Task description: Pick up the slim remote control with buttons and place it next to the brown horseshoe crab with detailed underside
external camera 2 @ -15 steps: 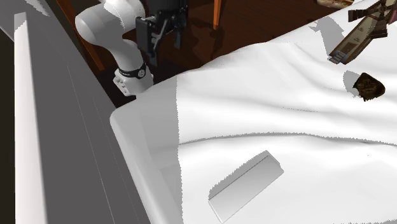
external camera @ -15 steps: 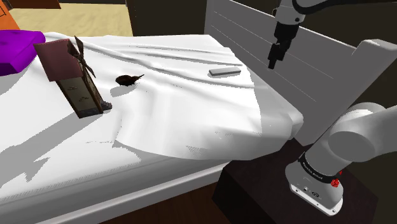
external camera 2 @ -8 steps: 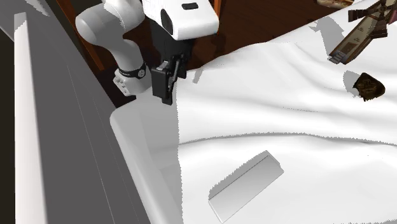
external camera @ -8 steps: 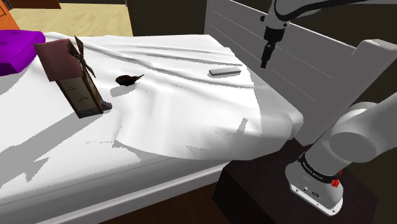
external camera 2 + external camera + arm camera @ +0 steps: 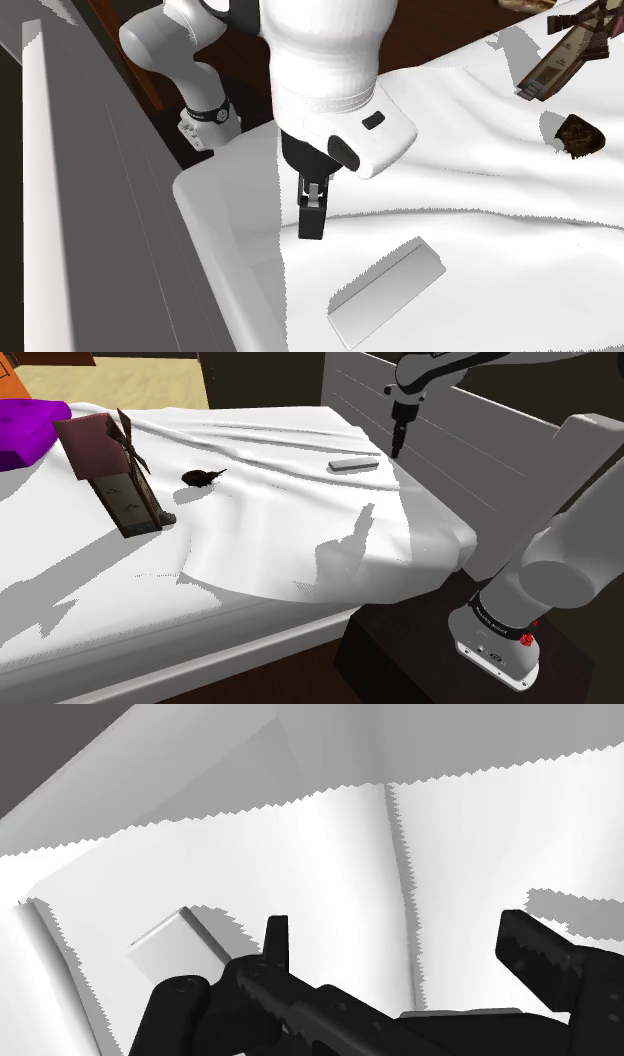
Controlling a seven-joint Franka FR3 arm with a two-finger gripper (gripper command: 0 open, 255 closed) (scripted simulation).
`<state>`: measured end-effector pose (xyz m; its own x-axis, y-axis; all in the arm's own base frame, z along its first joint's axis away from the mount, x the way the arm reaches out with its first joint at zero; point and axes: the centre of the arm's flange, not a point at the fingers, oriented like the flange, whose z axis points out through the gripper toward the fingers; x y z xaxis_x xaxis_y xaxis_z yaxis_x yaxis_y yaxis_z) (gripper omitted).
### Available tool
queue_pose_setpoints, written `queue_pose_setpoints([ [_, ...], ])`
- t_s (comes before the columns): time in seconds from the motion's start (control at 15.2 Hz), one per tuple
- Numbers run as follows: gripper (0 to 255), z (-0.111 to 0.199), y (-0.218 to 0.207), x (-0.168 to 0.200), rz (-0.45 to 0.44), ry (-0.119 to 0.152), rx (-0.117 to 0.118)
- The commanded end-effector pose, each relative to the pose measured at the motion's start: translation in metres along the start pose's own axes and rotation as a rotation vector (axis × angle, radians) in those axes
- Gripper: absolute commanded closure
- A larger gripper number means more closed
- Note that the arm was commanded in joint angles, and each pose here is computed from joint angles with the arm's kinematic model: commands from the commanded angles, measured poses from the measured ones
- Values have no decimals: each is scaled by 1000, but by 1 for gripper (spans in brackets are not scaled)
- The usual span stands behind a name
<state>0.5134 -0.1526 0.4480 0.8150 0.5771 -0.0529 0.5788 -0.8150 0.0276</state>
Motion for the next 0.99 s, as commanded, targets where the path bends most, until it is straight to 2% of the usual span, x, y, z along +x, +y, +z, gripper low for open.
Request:
queue_pose_setpoints([
  [0.0,0,13,16,17,-68,8,5],
  [0.73,0,74,89,124,-412,50,33],
  [0.92,0,88,93,133,-436,53,35],
])
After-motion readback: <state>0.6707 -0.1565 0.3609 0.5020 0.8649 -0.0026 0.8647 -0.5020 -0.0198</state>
